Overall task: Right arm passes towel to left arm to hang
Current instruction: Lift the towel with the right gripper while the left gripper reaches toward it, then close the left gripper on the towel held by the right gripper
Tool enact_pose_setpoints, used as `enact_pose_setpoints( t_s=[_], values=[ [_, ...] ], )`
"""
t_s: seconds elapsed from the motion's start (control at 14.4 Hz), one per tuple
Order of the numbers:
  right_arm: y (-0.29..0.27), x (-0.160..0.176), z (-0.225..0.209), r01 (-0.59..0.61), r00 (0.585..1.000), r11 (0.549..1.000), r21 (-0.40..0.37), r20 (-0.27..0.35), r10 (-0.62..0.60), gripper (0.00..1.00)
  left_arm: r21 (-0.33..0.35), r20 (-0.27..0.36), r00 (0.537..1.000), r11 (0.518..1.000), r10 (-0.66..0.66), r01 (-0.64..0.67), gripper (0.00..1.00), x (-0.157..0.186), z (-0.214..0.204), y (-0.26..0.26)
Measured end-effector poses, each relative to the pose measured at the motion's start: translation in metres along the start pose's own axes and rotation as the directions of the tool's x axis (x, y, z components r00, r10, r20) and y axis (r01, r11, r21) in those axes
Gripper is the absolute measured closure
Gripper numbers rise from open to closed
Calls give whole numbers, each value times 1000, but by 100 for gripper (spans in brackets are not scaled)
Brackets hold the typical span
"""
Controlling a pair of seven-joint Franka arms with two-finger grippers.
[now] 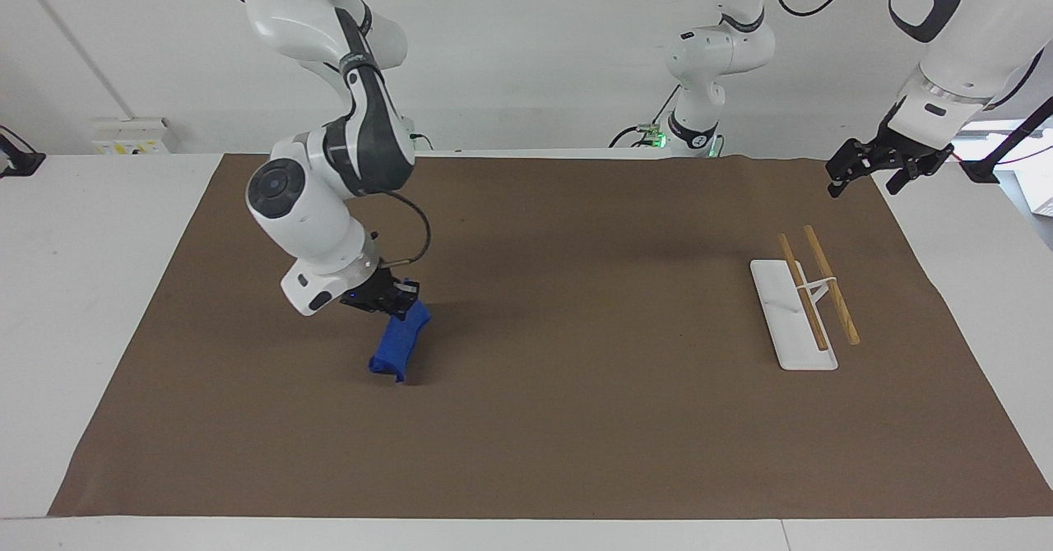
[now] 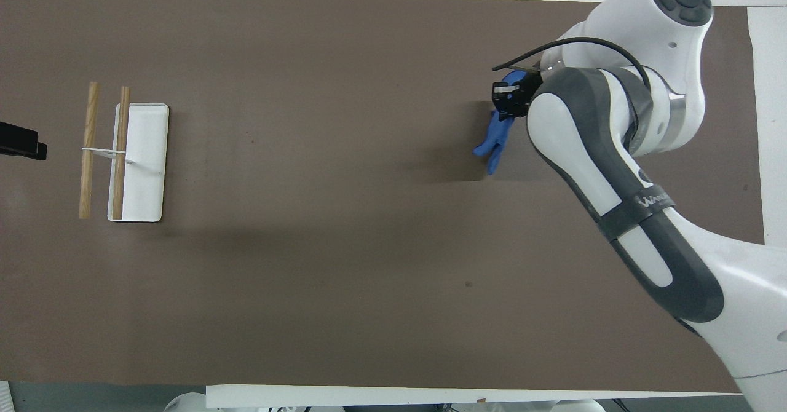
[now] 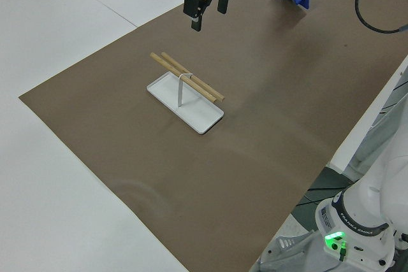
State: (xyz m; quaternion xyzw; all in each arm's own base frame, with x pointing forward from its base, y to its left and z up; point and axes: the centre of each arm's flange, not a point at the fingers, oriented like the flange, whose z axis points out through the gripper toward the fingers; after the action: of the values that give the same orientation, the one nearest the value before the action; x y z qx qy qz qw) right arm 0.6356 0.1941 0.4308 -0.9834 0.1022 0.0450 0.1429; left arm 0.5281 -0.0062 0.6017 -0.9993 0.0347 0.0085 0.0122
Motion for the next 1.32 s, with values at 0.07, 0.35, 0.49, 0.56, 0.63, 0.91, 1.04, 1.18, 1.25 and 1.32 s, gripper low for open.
enact_pose_setpoints(
  t_s=[0.07, 0.35, 0.49, 0.56, 0.63, 0.91, 1.04, 1.18, 1.25, 1.32],
  values=[
    [-23, -10, 3, -66, 998, 996, 53, 20, 65, 96, 0, 0, 1000, 1000, 0, 0, 0, 0, 0, 0],
    [-81, -35, 13, -361, 930, 898, 249, 168, 328, 96, 0, 13, 999, 999, 32, -32, 0, -1, 1, 17],
    [-104, -44, 15, -488, 870, 810, 324, 256, 422, 96, 4, 31, 999, 1000, 22, -22, 0, -4, 8, 55],
    [-118, -49, 17, -534, 843, 769, 352, 285, 455, 96, 8, 27, 999, 1000, -21, 21, 0, -7, 13, 78],
    [-131, -56, 19, -573, 819, 731, 372, 307, 485, 96, 8, 0, 996, 996, -93, 93, 0, -9, 18, 100],
    [-159, -73, 26, -692, 721, 607, 390, 395, 569, 96, -53, -26, 880, 880, -474, 473, 0, -17, 34, 153],
    [-158, -72, 28, -738, 674, 559, 378, 444, 590, 96, -105, -30, 748, 747, -663, 657, 0, -17, 43, 173],
    [-161, -75, 29, -754, 656, 540, 373, 470, 590, 96, -139, -5, 622, 617, -783, 775, 0, -13, 56, 188],
    [-164, -78, 30, -755, 655, 539, 373, 474, 588, 96, -148, 11, 574, 567, -818, 810, 0, -11, 63, 195],
    [-169, -81, 30, -755, 655, 536, 378, 472, 590, 96, -161, 30, 519, 508, -854, 846, 0, -7, 69, 203]
  ],
)
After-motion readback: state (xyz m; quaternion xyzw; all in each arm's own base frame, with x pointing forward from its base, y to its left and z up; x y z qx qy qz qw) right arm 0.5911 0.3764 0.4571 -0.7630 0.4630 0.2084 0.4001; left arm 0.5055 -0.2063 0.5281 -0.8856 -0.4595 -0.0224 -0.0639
